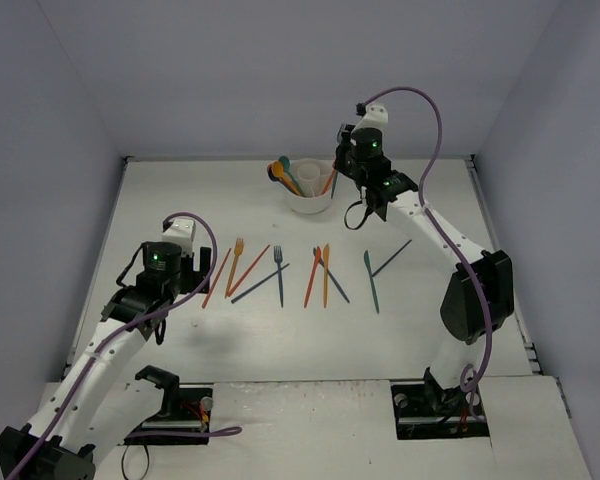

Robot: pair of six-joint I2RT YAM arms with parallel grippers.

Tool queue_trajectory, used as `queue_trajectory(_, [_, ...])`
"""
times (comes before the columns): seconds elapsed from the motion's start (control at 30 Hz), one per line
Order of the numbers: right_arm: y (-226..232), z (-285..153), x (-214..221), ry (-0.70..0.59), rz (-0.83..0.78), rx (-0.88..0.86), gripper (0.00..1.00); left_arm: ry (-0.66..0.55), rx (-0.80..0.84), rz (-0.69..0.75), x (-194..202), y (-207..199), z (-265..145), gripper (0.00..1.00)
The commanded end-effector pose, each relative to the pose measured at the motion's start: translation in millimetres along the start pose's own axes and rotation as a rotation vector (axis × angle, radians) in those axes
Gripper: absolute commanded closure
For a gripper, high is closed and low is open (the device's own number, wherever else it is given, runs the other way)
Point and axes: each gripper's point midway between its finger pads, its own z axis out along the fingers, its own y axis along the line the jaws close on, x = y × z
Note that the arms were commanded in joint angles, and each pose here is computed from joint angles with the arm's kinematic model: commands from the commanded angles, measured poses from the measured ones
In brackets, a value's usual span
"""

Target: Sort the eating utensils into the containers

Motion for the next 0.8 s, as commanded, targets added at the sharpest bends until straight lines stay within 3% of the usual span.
queue_trajectory(0.0, [-5,4,-58,-0.307,0.180,0.062,1.00,-0.084,-0.006,-0.016,-30,1,-7,0.18])
queue_trajectory(0.33, [-11,37,-51,-0.402,0.169,0.110,1.00,-0.076,-0.009,-0.014,-28,1,-6,0.18])
queue_trajectory(0.77, [-12,82,9,-0.320,0.167,0.106,1.00,-0.065,-0.006,-0.008,-26,0,-4,0.18])
